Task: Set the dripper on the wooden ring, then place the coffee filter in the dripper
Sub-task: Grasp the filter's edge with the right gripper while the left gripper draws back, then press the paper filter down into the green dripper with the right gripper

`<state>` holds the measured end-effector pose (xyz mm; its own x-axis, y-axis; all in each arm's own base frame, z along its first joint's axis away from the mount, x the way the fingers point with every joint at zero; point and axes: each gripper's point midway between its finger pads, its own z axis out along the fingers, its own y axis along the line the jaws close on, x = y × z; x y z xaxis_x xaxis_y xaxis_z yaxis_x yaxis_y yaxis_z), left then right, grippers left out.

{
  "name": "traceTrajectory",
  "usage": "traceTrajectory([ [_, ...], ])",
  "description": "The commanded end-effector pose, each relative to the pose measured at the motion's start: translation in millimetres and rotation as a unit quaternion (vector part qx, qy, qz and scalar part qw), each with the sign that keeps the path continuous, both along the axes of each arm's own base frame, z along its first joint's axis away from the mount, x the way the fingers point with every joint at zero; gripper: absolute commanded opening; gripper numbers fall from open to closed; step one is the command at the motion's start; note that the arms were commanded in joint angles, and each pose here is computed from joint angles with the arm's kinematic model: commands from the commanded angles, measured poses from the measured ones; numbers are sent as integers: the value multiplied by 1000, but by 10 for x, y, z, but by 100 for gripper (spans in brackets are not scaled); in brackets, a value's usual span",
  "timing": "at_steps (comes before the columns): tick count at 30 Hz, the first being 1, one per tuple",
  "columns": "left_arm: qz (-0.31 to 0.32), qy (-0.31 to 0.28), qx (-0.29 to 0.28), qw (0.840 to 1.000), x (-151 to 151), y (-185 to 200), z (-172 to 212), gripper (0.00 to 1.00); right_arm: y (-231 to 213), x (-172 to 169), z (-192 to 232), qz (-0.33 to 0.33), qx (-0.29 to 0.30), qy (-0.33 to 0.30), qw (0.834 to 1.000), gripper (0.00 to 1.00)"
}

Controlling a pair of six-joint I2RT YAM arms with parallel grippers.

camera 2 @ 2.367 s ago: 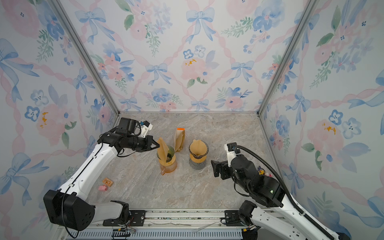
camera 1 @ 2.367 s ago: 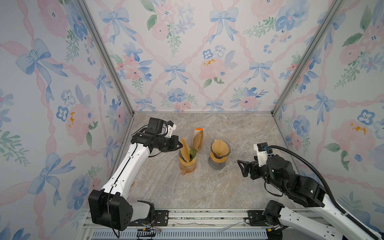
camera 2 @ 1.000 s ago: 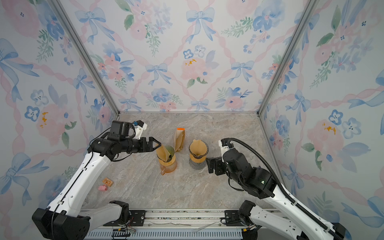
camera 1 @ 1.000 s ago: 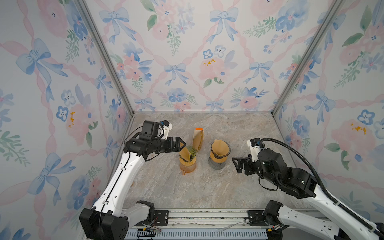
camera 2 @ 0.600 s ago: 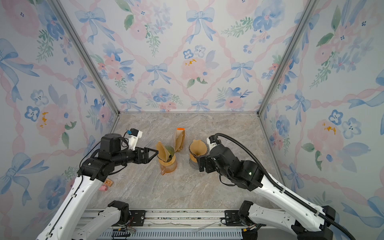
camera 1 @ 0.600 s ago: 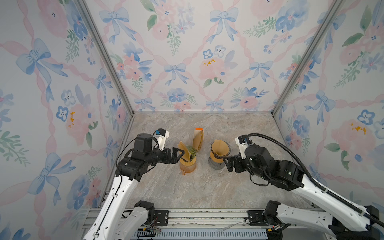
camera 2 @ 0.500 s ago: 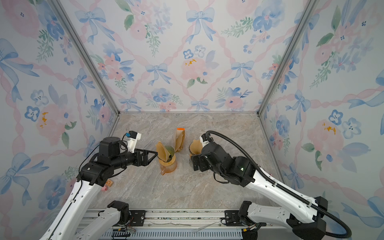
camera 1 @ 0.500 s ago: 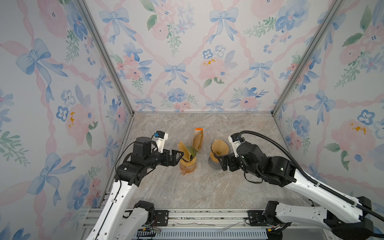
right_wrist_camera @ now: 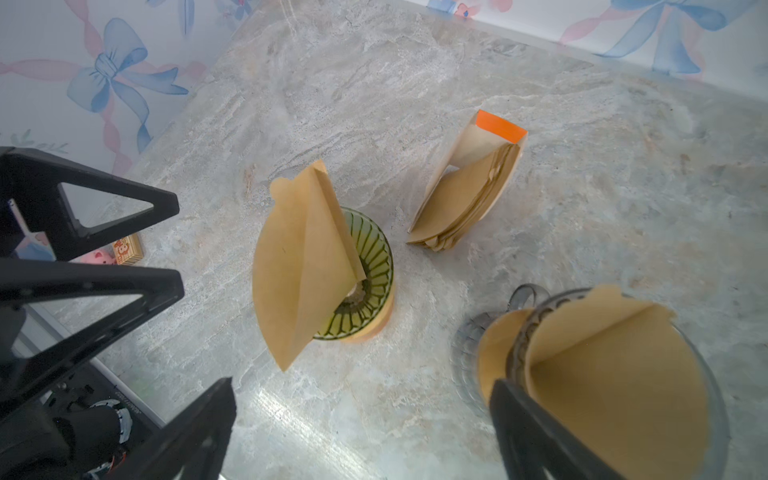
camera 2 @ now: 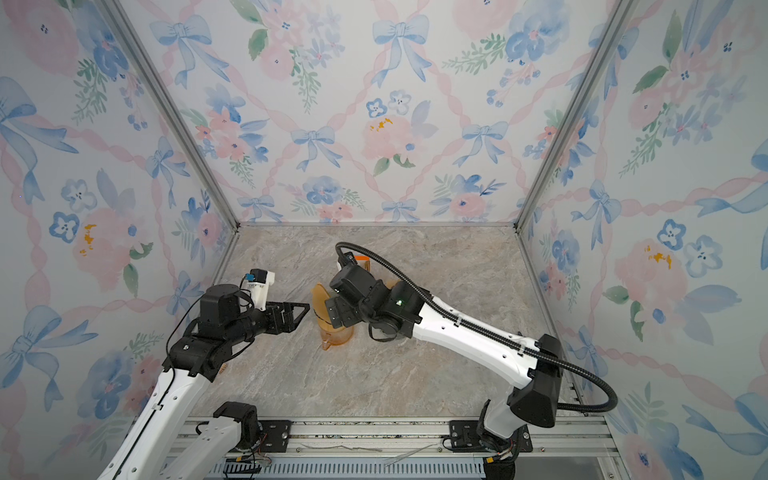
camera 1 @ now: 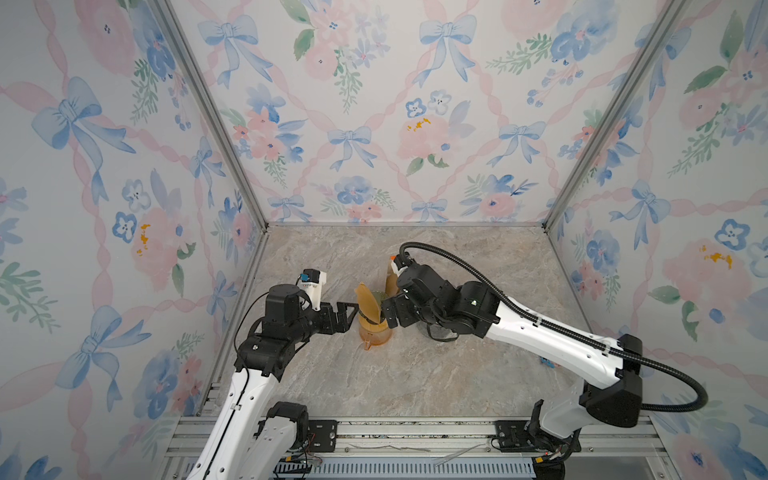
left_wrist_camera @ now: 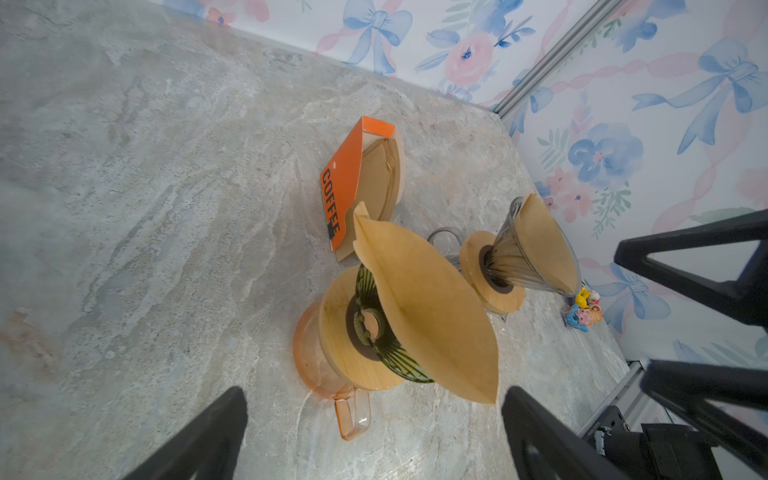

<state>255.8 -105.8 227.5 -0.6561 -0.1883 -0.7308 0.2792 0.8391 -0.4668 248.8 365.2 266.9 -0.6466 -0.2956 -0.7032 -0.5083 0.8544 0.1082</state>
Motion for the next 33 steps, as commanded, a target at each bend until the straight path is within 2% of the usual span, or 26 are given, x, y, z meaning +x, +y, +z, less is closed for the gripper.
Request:
traceTrajectory([
  [1,37,-7,-1,999,95,134,10,98,112,37,-105,7,-35,15,999,96],
  [7,24,2,-14,1000,75,104,-94,98,267,215,-241,-7,-50,32,998,97],
  [16,9,14,-24,1000,77,47,-158,98,135,445,-482,-60,-81,46,994,100],
  [25,2,9,-28,1000,56,24,-130,98,-102,588,-473,-97,-81,41,991,90],
  [33,-1,7,-26,1000,40,-3,-131,98,-216,618,-425,-103,-76,35,991,83],
])
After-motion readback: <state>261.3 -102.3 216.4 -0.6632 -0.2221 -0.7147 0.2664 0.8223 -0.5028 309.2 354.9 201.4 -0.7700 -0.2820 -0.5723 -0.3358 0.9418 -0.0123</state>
